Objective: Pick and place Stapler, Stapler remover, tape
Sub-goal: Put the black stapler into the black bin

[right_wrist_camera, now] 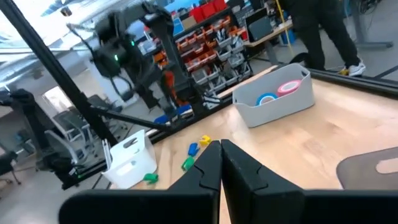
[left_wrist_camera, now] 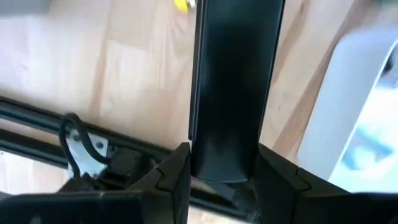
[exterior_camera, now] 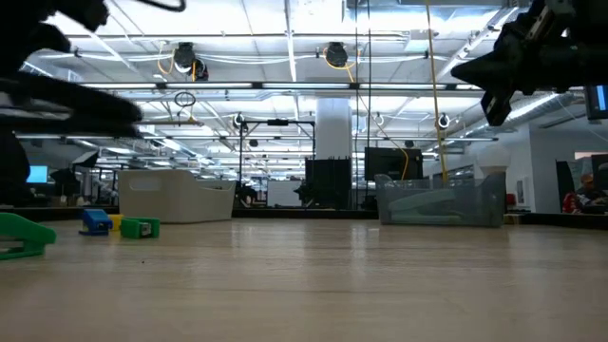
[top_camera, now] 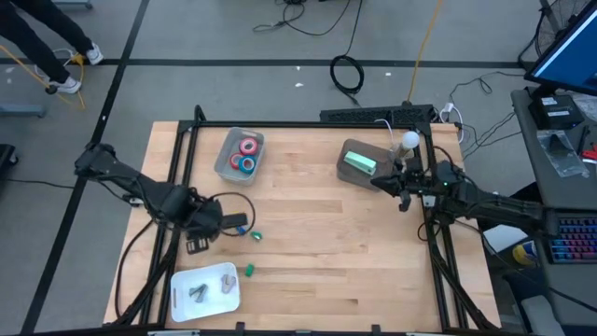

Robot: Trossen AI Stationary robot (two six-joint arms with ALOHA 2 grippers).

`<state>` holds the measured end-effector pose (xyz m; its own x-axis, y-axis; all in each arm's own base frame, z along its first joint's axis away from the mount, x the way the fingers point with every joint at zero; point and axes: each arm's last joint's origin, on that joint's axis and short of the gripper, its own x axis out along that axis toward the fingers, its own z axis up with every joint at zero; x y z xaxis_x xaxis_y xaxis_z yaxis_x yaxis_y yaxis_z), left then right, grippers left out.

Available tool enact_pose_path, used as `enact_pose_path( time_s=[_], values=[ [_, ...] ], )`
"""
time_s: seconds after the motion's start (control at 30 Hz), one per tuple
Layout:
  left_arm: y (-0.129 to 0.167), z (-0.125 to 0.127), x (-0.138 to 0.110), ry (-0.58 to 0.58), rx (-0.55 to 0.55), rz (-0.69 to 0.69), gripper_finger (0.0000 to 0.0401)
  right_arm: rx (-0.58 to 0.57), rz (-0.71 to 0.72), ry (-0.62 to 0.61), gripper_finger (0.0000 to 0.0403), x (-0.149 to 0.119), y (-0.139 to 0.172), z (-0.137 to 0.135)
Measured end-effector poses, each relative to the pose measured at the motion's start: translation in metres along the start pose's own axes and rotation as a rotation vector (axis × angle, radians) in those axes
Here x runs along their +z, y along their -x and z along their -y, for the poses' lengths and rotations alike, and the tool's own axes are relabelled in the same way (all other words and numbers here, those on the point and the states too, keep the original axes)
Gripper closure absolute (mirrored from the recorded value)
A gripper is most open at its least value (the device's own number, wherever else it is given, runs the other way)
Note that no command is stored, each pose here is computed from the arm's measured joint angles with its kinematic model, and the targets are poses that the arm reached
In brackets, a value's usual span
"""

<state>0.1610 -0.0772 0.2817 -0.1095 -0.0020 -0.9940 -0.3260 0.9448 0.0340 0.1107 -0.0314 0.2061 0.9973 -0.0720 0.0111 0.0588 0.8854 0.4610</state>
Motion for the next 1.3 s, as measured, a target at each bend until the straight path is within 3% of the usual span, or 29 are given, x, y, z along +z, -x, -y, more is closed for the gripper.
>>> enact_pose_path(
  time_s=[0.23,0.83,1.07,1.3],
  values=[
    [0.016,-0.007,0.030,0.086,-0.003,0.068,0.0268,0.066,-0.100,0.021,0.0403,-0.004,-0.030,0.000],
    [0.028,0.004,0.121,-0.039,0.026,0.180,0.0268,0.094,-0.468,0.336,0.0397,0.031,-0.127,-0.025],
    [0.032,0.006,0.141,-0.088,0.046,0.218,0.0268,0.116,-0.473,0.410,0.0358,0.038,-0.146,-0.028],
    [0.034,0.001,0.153,-0.127,0.032,0.287,0.0268,0.152,-0.461,0.459,0.0286,0.042,-0.161,-0.037]
  ],
)
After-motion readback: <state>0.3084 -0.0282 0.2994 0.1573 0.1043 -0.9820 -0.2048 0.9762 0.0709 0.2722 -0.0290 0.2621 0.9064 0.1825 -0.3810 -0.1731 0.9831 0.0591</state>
